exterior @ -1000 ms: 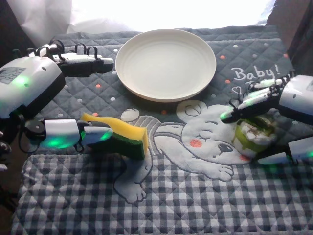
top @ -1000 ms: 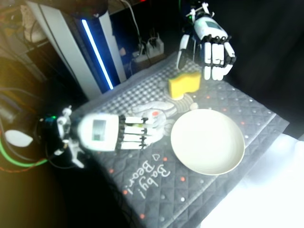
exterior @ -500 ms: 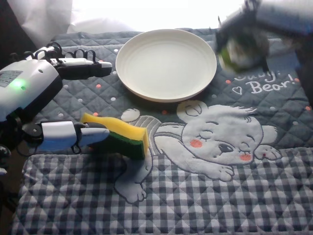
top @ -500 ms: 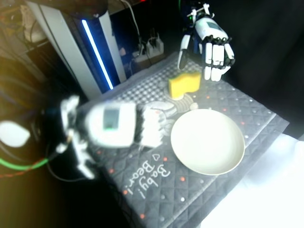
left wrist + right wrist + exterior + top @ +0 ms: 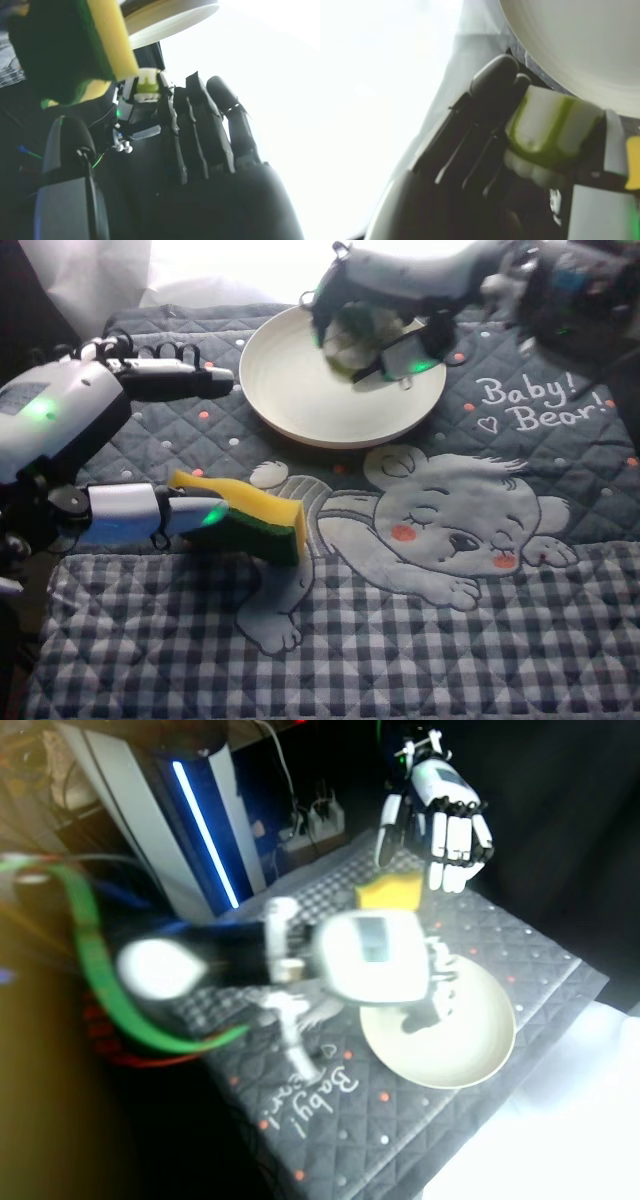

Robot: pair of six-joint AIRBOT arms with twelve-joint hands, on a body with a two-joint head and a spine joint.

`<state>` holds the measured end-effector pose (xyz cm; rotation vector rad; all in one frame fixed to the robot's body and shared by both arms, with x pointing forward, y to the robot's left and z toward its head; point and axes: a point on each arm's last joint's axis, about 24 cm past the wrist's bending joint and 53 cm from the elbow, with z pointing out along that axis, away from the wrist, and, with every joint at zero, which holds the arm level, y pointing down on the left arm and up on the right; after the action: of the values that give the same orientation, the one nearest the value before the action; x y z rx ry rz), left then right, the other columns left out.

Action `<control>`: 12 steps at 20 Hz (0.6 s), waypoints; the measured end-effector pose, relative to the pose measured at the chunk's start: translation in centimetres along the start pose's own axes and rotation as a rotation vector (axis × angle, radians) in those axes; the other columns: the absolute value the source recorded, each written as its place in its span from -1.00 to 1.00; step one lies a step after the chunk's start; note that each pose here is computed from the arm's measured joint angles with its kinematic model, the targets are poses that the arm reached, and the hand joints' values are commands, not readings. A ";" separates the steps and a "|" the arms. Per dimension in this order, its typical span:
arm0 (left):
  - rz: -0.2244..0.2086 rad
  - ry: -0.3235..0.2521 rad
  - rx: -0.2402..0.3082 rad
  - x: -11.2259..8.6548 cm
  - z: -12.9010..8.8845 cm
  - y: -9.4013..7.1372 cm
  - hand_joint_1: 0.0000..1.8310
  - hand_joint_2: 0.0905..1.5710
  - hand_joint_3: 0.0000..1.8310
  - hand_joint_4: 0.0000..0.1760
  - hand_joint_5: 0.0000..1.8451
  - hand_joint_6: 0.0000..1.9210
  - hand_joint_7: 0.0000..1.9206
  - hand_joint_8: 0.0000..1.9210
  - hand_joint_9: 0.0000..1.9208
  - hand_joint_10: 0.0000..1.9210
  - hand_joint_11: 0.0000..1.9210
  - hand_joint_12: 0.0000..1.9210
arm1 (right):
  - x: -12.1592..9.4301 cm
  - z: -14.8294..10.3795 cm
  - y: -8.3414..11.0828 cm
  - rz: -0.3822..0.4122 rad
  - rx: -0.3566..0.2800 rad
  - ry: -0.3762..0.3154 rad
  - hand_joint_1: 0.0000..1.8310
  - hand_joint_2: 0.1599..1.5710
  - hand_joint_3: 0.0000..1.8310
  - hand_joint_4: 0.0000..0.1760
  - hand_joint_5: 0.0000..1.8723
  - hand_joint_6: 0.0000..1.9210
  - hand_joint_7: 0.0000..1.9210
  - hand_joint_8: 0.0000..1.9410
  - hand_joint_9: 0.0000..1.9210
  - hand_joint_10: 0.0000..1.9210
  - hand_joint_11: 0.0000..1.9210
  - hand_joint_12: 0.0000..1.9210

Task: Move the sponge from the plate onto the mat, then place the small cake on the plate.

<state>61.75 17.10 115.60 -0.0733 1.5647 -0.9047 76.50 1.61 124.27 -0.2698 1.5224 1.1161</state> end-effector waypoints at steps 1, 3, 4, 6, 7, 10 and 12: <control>-0.002 -0.006 0.015 0.0 0.2 -0.4 -0.01 0.11 -1.00 -1.00 -0.33 -1.00 -0.38 -1.00 -0.43 -0.92 -0.93 0.42 | 0.4 0.4 -0.4 0.005 0.017 0.006 0.53 0.23 -1.00 -1.00 0.15 -0.36 0.26 -0.46 0.24 -0.10 -0.03 0.04; -0.006 0.000 0.027 0.3 0.5 -0.7 -0.03 0.12 -1.00 -1.00 -0.33 -1.00 -0.38 -1.00 -0.43 -0.93 -0.92 0.42 | 0.3 0.4 -1.3 0.007 0.047 0.009 0.42 0.11 -1.00 -1.00 -0.09 -0.94 -0.06 -0.49 -0.13 -0.05 -0.33 0.60; -0.007 0.008 0.027 0.5 0.5 -0.7 -0.03 0.11 -1.00 -1.00 -0.32 -1.00 -0.38 -1.00 -0.43 -0.94 -0.92 0.38 | 0.2 0.2 -2.0 0.005 0.066 0.009 0.27 0.06 -1.00 -1.00 -0.34 -0.99 -0.43 -0.85 -0.43 -0.42 -0.60 0.42; -0.015 0.009 0.026 0.5 0.5 -0.7 -0.04 0.13 -0.99 -1.00 -0.33 -1.00 -0.39 -1.00 -0.45 -0.95 -0.94 0.36 | 0.0 0.0 -3.3 0.002 0.109 0.014 0.16 0.02 -1.00 -0.70 -0.56 -1.00 -0.67 -0.99 -0.56 -0.87 -0.75 0.13; -0.018 0.009 0.027 0.5 0.5 -0.7 -0.05 0.13 -0.99 -1.00 -0.33 -1.00 -0.39 -1.00 -0.45 -0.96 -0.94 0.36 | 0.0 -0.1 -3.9 0.003 0.128 0.016 0.14 0.03 -1.00 -0.61 -0.60 -1.00 -0.70 -1.00 -0.57 -0.94 -0.78 0.08; -0.021 0.009 0.025 0.5 0.5 -0.7 -0.04 0.12 -1.00 -1.00 -0.31 -0.99 -0.37 -1.00 -0.42 -0.95 -0.92 0.39 | 0.2 0.0 -4.0 0.004 0.136 0.021 0.09 0.05 -1.00 -0.87 -0.62 -1.00 -0.65 -0.99 -0.55 -0.97 -0.96 0.42; -0.022 0.011 0.023 0.6 0.4 -0.5 -0.04 0.11 -1.00 -1.00 -0.30 -1.00 -0.36 -0.99 -0.39 -0.95 -0.90 0.41 | 0.3 0.0 -3.6 0.007 0.124 0.024 0.08 0.04 -1.00 -0.87 -0.62 -1.00 -0.65 -1.00 -0.55 -0.97 -0.99 0.53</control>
<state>61.76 16.21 115.47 -0.0699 1.5660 -0.9412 78.89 -0.09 122.25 -0.1931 1.6079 1.0225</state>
